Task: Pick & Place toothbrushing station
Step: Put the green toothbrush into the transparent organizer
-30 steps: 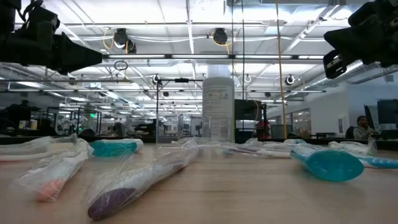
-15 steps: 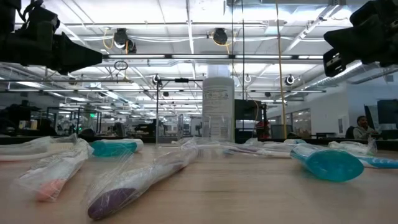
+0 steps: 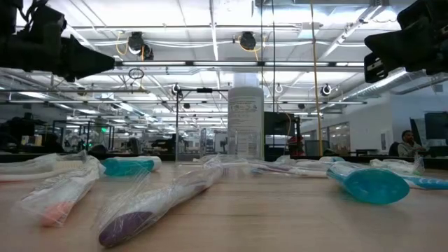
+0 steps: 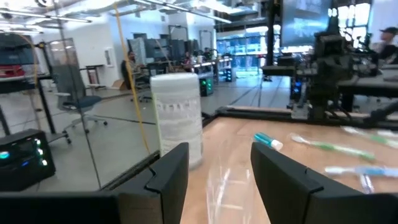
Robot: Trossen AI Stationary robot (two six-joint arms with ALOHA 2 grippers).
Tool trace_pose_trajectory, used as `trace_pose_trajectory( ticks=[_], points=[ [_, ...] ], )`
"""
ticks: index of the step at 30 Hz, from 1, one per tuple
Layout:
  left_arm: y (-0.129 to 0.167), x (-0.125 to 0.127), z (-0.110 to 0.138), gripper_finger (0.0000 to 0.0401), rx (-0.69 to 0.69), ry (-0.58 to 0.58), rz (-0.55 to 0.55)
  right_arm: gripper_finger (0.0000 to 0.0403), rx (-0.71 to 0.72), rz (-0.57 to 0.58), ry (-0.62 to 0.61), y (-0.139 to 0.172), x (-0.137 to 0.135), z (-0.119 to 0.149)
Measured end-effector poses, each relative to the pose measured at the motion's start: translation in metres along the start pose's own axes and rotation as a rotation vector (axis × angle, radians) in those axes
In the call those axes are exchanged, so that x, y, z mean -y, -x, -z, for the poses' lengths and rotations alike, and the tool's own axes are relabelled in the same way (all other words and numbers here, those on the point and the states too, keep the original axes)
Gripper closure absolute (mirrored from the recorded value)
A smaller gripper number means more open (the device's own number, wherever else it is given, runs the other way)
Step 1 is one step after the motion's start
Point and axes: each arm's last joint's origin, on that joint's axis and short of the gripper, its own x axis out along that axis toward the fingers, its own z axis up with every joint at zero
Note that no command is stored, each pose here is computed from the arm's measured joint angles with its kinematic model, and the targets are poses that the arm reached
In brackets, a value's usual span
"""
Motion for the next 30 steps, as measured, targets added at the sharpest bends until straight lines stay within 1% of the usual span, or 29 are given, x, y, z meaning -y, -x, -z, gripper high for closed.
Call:
trace_pose_trajectory(
  ticks=[2, 3, 8, 10, 12, 15, 17, 19, 21, 23, 25, 27, 28, 30],
  points=[
    [0.001, -0.002, -0.008, 0.0224, 0.019, 0.009, -0.008, 0.0399, 0.000, 0.000, 0.042, 0.000, 0.000, 0.000],
    [0.001, -0.002, -0.013, 0.0224, 0.028, 0.007, -0.007, 0.0399, -0.001, 0.000, 0.087, 0.000, 0.000, 0.000],
    [0.005, -0.006, -0.036, 0.0224, 0.011, -0.029, 0.012, 0.0399, 0.013, 0.001, 0.402, 0.000, 0.000, -0.001],
    [0.004, -0.008, -0.047, 0.0224, 0.007, -0.041, 0.012, 0.0399, 0.033, 0.005, 0.477, 0.000, 0.000, -0.003],
    [0.001, -0.007, -0.059, 0.0224, 0.002, -0.059, 0.013, 0.0399, 0.047, 0.007, 0.502, 0.000, 0.000, -0.005],
    [-0.008, -0.004, -0.074, 0.0224, -0.049, -0.124, 0.021, 0.0399, 0.050, 0.007, 0.490, 0.000, 0.000, -0.005],
    [-0.017, 0.000, -0.083, 0.0224, -0.128, -0.201, 0.035, 0.0399, 0.051, 0.007, 0.473, 0.000, 0.000, -0.005],
    [-0.028, 0.005, -0.085, 0.0224, -0.241, -0.300, 0.038, 0.0399, 0.050, 0.007, 0.460, 0.000, 0.000, -0.005],
    [-0.039, 0.011, -0.083, 0.0224, -0.364, -0.387, 0.034, 0.0399, 0.051, 0.007, 0.458, 0.000, 0.000, -0.005],
    [-0.048, 0.017, -0.073, 0.0224, -0.511, -0.443, 0.038, 0.0399, 0.050, 0.007, 0.458, 0.000, 0.000, -0.005],
    [-0.055, 0.023, -0.056, 0.0224, -0.658, -0.458, 0.041, 0.0399, 0.051, 0.006, 0.458, 0.000, -0.001, -0.005],
    [-0.061, 0.028, -0.036, 0.0224, -0.785, -0.507, 0.053, 0.0399, 0.050, 0.007, 0.463, 0.000, 0.000, -0.005],
    [-0.063, 0.031, -0.025, 0.0224, -0.849, -0.541, 0.069, 0.0399, 0.051, 0.007, 0.466, 0.000, 0.000, -0.005],
    [-0.070, 0.038, -0.009, 0.0224, -0.928, -0.583, 0.133, 0.0399, 0.050, 0.007, 0.475, 0.000, 0.000, -0.005]
  ],
)
